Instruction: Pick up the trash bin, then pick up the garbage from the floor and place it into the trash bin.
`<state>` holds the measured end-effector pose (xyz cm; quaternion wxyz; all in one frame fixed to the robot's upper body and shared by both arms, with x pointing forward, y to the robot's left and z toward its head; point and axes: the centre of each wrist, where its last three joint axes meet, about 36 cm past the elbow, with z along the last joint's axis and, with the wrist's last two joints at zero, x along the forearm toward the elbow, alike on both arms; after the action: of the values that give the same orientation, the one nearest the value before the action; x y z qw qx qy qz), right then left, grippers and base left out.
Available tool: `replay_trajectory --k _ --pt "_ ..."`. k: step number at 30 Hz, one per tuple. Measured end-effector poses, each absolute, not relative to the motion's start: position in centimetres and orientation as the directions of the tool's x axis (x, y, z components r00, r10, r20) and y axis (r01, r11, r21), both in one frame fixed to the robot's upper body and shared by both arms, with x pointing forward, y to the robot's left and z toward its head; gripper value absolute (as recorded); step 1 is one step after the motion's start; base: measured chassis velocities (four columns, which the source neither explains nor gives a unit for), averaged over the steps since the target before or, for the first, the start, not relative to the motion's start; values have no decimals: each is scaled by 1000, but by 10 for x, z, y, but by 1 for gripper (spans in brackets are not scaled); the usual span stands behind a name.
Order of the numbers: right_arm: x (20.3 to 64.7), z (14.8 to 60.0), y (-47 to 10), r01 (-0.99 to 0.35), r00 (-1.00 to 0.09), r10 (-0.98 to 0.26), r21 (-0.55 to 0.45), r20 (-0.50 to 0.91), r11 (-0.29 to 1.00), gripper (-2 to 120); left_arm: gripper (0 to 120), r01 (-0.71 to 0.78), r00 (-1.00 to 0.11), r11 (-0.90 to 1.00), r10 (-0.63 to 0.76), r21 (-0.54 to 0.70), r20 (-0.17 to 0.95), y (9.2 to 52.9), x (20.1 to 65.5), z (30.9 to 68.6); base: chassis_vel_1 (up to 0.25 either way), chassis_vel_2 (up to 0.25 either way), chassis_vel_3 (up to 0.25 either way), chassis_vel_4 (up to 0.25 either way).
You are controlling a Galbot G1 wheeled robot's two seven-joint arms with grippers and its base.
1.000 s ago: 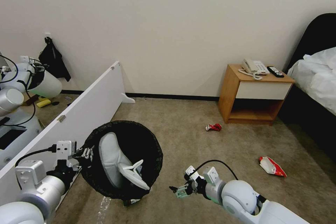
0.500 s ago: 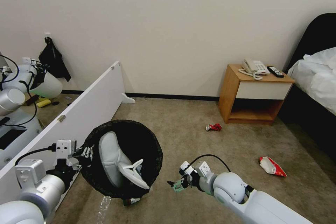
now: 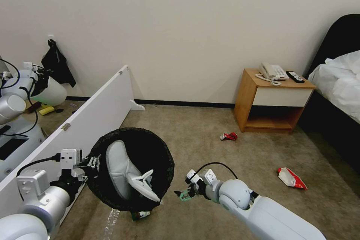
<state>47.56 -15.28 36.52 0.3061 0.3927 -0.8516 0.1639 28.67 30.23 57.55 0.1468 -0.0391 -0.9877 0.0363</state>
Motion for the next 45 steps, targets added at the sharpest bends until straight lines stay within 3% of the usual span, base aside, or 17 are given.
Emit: replay_trajectory --k 18,35,45 --pt "486 348 -106 -795 -469 -617 1 631 606 100 4 67 -955 994 89 -87 284 301 287 576 0 0 0 0" --pt "481 345 -54 -872 -343 -766 119 544 475 100 4 65 -959 994 86 -84 271 301 289 579 0 0 0 0" --pt "483 331 -51 -869 -278 -733 163 620 468 100 4 69 -958 994 91 -88 274 301 290 579 0 0 0 0"
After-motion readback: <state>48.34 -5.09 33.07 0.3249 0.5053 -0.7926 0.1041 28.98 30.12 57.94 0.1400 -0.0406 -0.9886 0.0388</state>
